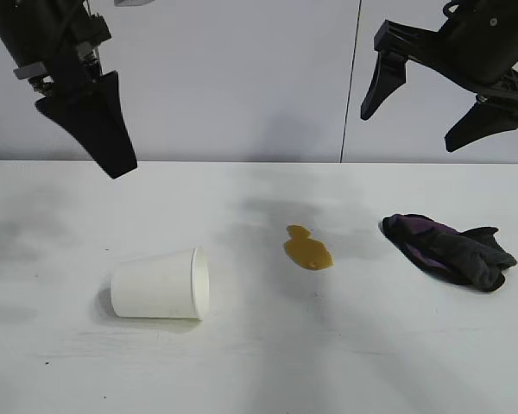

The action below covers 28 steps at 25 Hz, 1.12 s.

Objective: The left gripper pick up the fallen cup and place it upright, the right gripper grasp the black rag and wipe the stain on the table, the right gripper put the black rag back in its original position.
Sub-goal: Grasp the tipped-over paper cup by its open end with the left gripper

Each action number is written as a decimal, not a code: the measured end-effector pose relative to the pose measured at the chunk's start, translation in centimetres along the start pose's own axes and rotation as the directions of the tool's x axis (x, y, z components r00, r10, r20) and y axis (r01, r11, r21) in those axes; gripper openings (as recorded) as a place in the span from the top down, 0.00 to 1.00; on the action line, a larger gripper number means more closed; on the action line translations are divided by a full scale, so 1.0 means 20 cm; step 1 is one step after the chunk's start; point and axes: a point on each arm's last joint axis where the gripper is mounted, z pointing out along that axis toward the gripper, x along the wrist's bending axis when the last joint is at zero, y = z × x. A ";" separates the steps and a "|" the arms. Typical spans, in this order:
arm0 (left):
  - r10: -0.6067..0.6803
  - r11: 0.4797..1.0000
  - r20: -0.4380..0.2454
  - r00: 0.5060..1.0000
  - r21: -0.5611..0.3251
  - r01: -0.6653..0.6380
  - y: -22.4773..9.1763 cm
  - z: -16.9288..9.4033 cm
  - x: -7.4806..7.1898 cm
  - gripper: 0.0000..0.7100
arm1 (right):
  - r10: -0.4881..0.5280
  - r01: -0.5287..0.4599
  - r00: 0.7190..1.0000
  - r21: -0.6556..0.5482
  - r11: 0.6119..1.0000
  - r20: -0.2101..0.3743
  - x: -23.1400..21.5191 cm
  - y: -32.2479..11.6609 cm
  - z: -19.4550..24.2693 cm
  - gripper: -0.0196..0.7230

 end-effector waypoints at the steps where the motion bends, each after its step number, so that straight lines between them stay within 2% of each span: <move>1: 0.032 0.999 -0.005 0.999 0.020 -0.032 0.01 0.02 -0.02 0.02 | -0.002 0.002 1.000 0.001 1.000 0.001 0.00 0.00 0.00 0.04; 5: 0.122 0.989 -0.045 0.992 0.092 -0.118 0.03 0.08 -0.06 0.03 | -0.003 0.003 1.000 0.006 1.000 0.002 0.00 0.00 0.00 0.04; 12: 0.140 0.989 -0.114 0.984 0.069 -0.133 -0.03 0.26 -0.07 0.03 | -0.008 0.008 1.000 0.022 1.000 0.007 0.00 -0.01 0.00 0.04; 16: 0.106 0.994 -0.134 0.985 0.037 -0.102 -0.08 0.35 -0.09 0.03 | -0.018 0.018 1.000 0.022 1.000 0.015 -0.01 -0.01 0.00 0.04; 21: 0.059 0.996 -0.217 0.974 -0.058 -0.073 -0.05 0.36 -0.06 0.03 | -0.022 0.021 1.000 0.022 1.000 0.017 -0.01 -0.01 0.00 0.04; 25: 0.050 0.996 -0.185 0.982 -0.061 -0.062 -0.05 0.41 -0.06 0.03 | -0.022 0.021 1.000 0.022 1.000 0.017 -0.01 -0.01 0.00 0.04; 28: 0.111 0.992 -0.154 0.982 -0.044 -0.119 -0.03 0.45 -0.08 0.03 | -0.022 0.021 1.000 0.022 1.000 0.017 -0.01 -0.01 0.00 0.04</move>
